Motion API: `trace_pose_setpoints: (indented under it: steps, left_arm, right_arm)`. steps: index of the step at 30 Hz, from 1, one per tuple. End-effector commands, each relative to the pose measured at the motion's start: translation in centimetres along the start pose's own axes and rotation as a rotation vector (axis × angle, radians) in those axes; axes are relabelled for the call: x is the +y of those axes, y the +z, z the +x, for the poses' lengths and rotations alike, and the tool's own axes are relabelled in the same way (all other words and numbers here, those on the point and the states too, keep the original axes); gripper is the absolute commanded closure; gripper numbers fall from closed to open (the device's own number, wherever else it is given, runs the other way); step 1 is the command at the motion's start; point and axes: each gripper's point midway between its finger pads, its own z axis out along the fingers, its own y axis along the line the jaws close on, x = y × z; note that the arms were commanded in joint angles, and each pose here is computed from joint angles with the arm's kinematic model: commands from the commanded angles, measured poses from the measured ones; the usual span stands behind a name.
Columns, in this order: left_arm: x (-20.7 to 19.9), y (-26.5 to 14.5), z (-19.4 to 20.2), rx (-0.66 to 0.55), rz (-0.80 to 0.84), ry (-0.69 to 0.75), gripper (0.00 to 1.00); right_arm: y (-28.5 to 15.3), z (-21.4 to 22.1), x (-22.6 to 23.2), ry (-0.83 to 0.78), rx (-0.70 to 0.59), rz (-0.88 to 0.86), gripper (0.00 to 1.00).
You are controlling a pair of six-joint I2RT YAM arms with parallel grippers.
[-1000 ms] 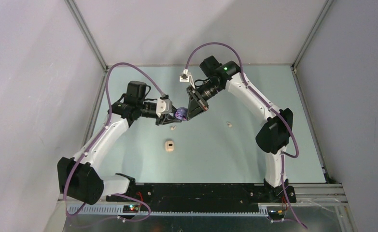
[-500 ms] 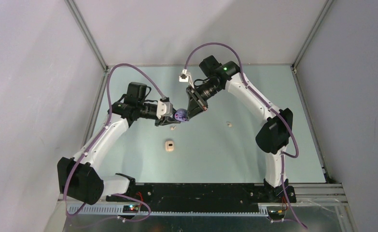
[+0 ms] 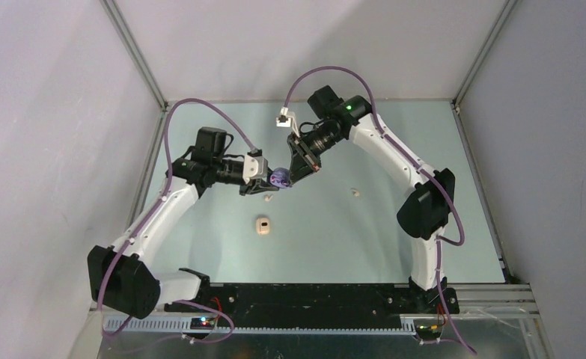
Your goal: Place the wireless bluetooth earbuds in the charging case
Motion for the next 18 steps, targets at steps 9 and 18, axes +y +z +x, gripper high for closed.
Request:
trace_pose_setpoints:
  steps: [9, 18]
  left_arm:
    - [-0.62, 0.26, -4.38, -0.146, 0.028, 0.056, 1.00]
    - [-0.39, 0.24, -4.28, -0.148, 0.021, 0.042, 1.00]
  right_arm:
    - [0.00, -2.10, -0.08, -0.108, -0.050, 0.028, 1.00]
    - [0.06, -1.80, -0.04, -0.110, -0.044, 0.016, 1.00]
